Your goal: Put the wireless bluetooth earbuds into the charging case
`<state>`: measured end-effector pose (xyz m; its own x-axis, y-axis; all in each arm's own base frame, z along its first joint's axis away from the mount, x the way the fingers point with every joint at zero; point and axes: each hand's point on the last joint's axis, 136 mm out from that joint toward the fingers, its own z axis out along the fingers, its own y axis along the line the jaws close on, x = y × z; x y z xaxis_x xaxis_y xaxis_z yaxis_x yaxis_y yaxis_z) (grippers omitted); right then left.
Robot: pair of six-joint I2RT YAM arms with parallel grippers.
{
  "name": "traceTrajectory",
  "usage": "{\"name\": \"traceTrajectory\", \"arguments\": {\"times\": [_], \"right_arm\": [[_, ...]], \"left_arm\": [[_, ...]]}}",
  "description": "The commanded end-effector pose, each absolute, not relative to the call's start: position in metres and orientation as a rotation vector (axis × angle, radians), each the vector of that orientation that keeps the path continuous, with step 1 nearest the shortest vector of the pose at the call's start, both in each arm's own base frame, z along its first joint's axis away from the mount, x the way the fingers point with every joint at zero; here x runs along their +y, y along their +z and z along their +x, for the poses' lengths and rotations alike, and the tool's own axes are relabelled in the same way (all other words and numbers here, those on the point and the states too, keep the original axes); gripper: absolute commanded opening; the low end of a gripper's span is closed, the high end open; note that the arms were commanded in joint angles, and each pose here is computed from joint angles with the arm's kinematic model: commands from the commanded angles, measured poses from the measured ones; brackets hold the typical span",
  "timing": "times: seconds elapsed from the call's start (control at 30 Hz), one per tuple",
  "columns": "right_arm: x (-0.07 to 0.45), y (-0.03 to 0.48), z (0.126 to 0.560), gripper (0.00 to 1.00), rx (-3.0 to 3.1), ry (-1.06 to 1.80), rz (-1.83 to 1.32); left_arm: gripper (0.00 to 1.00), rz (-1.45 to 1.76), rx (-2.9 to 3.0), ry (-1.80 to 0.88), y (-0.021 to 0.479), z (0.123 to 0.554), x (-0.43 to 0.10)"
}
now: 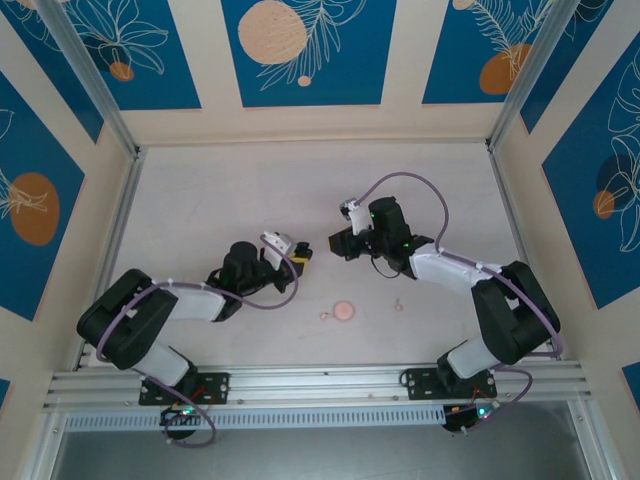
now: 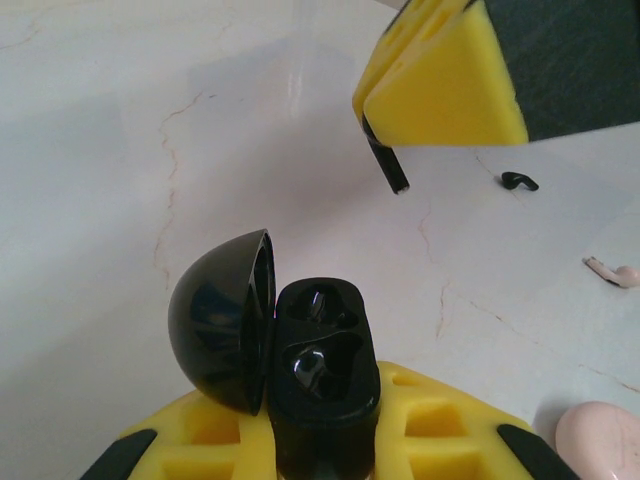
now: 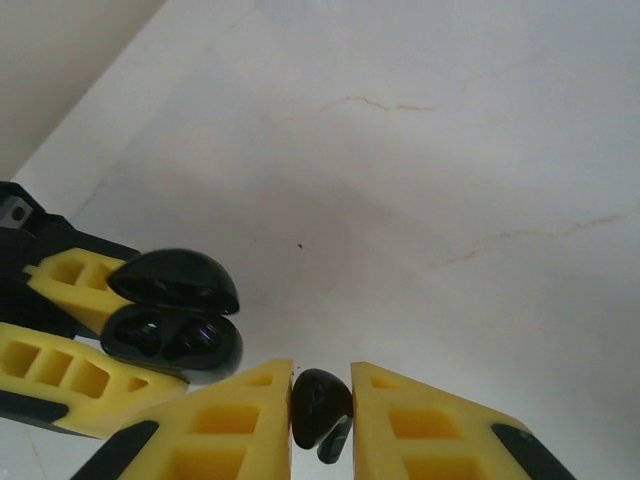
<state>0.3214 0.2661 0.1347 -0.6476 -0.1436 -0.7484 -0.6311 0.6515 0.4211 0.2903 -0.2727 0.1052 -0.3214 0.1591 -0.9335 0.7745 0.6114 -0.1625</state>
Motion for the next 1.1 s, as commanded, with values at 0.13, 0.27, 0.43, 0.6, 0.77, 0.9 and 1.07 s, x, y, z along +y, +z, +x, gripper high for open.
{"name": "traceTrajectory", "arguments": {"times": [0.13,0.27,0.43,0.6,0.77,0.9,1.07], "right_arm": [[0.271,0.162,0.321,0.19,2.029,0.988,-0.599],[0.274,0.167,0.319,0.20,1.991,1.025,-0.607],[0.279,0.174,0.310,0.19,1.913,1.067,-0.655],[0.287,0.182,0.300,0.20,1.845,1.105,-0.713],[0.297,0.190,0.287,0.20,1.770,1.129,-0.791],[0.305,0.192,0.275,0.19,1.716,1.146,-0.857],[0.309,0.194,0.265,0.20,1.668,1.167,-0.902]], "left_arm": [[0.06,0.826,1.693,-0.825,0.120,0.282,-0.292],[0.06,0.841,1.657,-0.849,0.122,0.277,-0.295],[0.06,0.854,1.620,-0.873,0.124,0.272,-0.297],[0.07,0.863,1.584,-0.886,0.128,0.267,-0.297],[0.07,0.871,1.550,-0.887,0.131,0.262,-0.295],[0.07,0.882,1.520,-0.861,0.134,0.260,-0.292],[0.07,0.889,1.491,-0.848,0.138,0.259,-0.291]]}}
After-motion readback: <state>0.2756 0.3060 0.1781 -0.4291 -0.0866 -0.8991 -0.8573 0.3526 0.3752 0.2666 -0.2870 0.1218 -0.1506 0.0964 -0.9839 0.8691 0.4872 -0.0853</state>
